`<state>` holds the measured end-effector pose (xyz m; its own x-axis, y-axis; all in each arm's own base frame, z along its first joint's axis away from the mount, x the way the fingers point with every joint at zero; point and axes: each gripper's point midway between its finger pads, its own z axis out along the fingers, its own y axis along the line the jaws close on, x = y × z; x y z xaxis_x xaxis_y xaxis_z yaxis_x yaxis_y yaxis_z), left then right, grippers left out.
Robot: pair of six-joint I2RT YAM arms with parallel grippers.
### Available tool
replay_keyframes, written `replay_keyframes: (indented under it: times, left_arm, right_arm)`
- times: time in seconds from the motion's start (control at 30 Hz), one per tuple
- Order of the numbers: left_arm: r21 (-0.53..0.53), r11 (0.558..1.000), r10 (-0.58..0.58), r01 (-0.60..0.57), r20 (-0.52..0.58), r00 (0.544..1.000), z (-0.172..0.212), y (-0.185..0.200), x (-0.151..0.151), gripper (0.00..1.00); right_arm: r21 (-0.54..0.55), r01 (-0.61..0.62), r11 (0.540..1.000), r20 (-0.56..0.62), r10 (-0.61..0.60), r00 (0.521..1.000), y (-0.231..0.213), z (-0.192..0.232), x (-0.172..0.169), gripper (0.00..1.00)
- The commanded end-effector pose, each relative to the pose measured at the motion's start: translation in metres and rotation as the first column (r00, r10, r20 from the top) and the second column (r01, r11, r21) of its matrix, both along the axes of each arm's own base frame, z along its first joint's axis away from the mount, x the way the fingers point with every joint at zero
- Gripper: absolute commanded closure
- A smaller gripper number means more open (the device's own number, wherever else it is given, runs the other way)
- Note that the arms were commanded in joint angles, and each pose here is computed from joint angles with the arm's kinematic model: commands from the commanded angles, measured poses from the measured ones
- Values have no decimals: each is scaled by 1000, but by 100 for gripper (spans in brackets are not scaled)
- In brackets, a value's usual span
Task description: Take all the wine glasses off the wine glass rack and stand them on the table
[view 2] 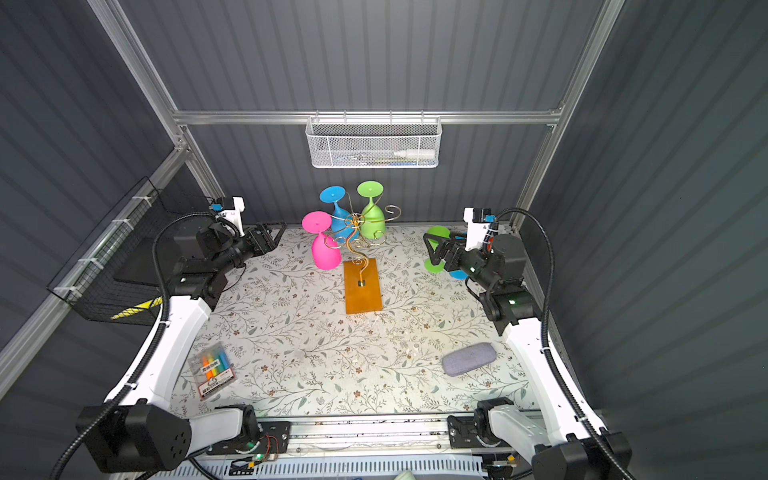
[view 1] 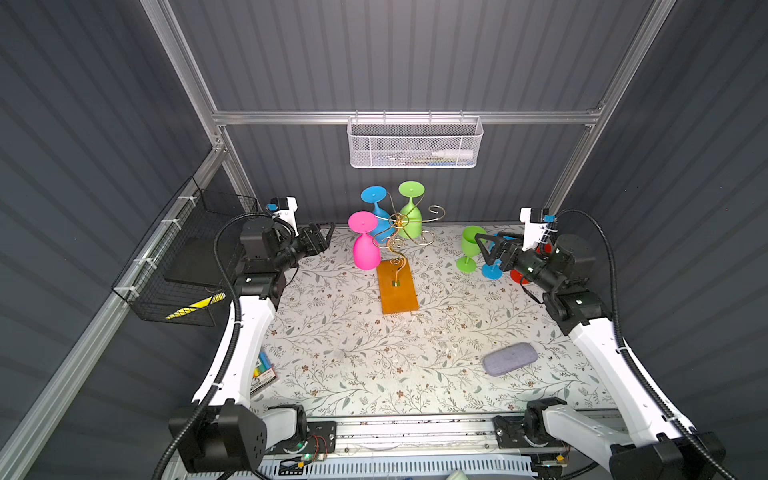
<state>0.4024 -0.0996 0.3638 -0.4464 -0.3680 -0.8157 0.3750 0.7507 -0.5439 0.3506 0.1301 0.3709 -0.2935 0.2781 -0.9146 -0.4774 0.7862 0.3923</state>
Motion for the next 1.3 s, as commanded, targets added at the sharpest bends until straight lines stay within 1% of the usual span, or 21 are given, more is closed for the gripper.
replay_keyframes:
  times: [0.0,0.07,0.27,0.33,0.57,0.8,0.9,1.27]
  left_arm:
    - [-88,990,-112,109,-25,993,8,-14,-4,32]
    - [-121,982,-150,146,-21,989,12,-20,-5,33]
    - [-210,941,-278,264,-41,960,13,-36,-4,44]
    - [-233,929,-303,286,-38,952,15,-39,-2,45]
    - [-259,914,-334,313,-41,942,15,-43,1,46]
    - [-300,893,-361,335,-35,932,16,-47,8,54]
    - [-301,891,-366,339,-36,930,16,-49,10,57]
    - [-290,881,-402,373,-45,915,11,-69,12,62]
  right_arm:
    - [-28,21,999,6,-21,1000,0,-4,2,5]
    - [-25,13,1000,-6,-13,1000,2,-9,3,6]
    - [-21,-51,998,-15,50,999,14,-13,1,6]
    - [-21,-67,998,-14,67,998,17,-12,0,6]
    - [-22,-95,995,-21,95,995,23,-11,-1,6]
    - [-19,-113,993,-30,113,993,28,-12,-1,6]
    - [-18,-118,993,-34,117,993,30,-12,-2,6]
    - [-23,-128,991,-40,127,991,33,-11,-5,6]
